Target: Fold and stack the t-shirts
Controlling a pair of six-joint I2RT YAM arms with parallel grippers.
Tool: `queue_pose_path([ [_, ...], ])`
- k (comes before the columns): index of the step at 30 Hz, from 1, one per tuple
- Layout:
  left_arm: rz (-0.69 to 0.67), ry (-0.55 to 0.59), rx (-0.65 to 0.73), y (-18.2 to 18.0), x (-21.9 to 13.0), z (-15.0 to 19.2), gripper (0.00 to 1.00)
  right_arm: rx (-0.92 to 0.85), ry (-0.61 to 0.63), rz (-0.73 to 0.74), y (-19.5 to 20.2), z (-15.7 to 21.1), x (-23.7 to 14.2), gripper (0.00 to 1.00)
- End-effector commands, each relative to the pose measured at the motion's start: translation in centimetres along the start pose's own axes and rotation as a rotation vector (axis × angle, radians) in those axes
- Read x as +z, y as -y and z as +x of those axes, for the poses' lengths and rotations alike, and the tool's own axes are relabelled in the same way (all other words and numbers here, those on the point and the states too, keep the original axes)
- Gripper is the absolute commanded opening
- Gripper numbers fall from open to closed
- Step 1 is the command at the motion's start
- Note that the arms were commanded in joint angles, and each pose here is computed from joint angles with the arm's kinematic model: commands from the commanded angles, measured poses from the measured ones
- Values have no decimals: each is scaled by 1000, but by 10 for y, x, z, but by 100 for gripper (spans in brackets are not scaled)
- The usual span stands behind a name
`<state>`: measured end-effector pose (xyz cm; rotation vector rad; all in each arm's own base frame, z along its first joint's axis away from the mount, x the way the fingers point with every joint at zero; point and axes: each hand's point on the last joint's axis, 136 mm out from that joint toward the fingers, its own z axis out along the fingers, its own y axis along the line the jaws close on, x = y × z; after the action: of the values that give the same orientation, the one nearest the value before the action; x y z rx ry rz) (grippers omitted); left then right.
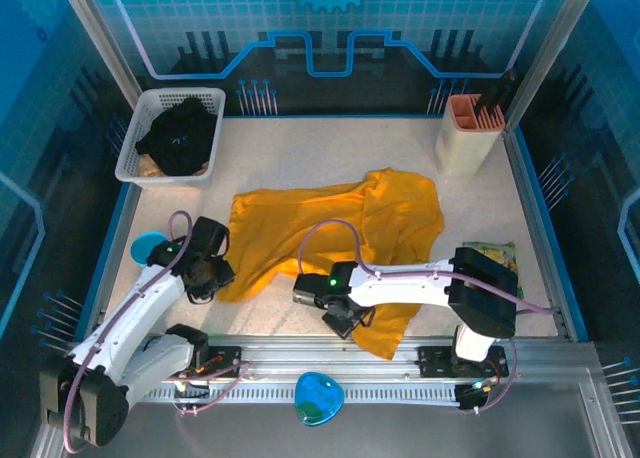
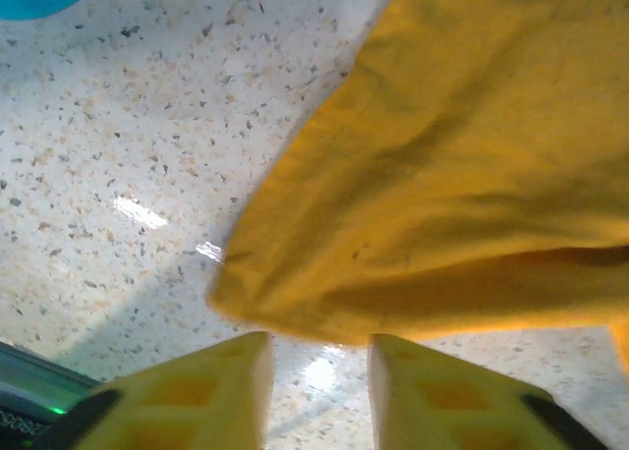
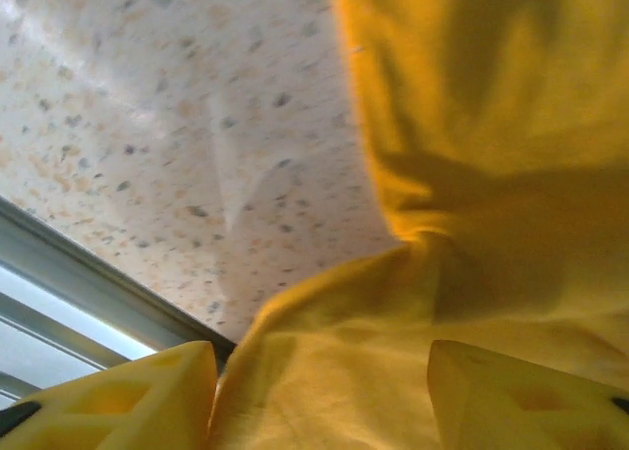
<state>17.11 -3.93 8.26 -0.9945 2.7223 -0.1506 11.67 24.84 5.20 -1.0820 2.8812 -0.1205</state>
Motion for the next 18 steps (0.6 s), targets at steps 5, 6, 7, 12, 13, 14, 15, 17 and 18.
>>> queue_pose_path([
  [5,79,190,68,41,-52,-50,63,352,262,-99,96,-37,-56,55],
  [6,78,184,89,50,-51,-55,60,405,278,-108,113,-42,-54,51],
  [7,81,167,112,61,-46,-59,55,460,285,-123,130,-47,-49,47],
  [12,96,45,188,122,12,-70,27,607,250,-136,196,-74,-16,34],
  [13,96,29,193,132,26,-73,23,619,228,-127,206,-79,-7,33],
  [14,96,18,198,141,38,-76,21,638,205,-120,217,-82,3,32],
  [15,87,2,202,147,50,-78,20,653,185,-111,225,-85,12,32],
  [17,75,-19,214,159,70,-82,19,690,132,-100,242,-87,33,31],
  [18,64,-26,221,163,80,-84,19,709,103,-98,249,-87,43,30],
])
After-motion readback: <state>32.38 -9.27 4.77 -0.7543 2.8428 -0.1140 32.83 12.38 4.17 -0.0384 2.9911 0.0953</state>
